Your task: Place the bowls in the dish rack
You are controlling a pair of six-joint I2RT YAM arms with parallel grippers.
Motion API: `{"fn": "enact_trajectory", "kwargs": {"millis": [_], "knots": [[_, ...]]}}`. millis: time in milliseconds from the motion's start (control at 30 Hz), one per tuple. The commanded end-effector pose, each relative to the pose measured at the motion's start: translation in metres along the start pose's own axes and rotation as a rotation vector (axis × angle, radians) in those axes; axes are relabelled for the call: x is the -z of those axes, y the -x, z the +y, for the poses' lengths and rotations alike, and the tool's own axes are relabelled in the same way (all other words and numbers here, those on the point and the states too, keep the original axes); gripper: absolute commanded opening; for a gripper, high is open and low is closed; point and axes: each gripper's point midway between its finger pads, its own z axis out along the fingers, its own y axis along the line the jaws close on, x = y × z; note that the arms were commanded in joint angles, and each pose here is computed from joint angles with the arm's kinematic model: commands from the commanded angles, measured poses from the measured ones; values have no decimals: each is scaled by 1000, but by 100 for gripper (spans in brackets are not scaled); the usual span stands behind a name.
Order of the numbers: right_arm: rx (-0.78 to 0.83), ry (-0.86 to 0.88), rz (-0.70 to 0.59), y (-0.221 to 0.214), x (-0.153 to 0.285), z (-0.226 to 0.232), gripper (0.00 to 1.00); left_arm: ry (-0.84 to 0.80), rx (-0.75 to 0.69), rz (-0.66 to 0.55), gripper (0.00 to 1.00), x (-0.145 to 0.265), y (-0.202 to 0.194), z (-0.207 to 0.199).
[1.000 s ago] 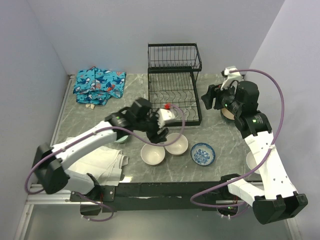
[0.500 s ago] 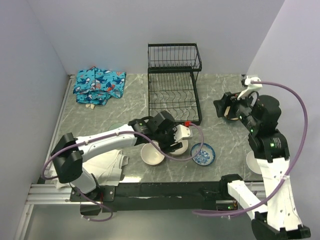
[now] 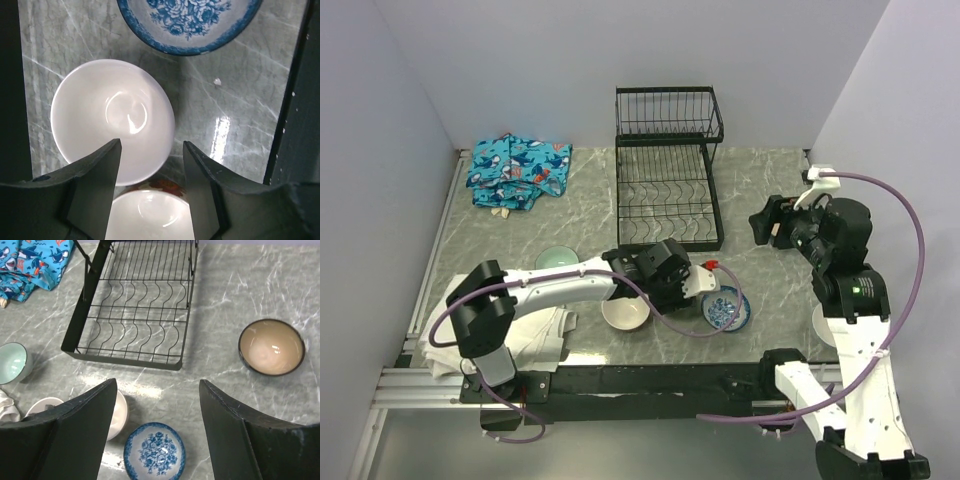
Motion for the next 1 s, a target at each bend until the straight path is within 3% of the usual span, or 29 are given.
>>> {"fn": "enact_trajectory", "kwargs": {"millis": [0,867,967], "knots": [[-20,15,-53,10,8,3,74,32,10,-63,57,-5,25,10],[-19,18,-53,6,3,0,73,-5,54,13,47,-48,13,6],[-19,18,-53,5,3,0,73,-5,55,12,36,-48,14,7]]}}
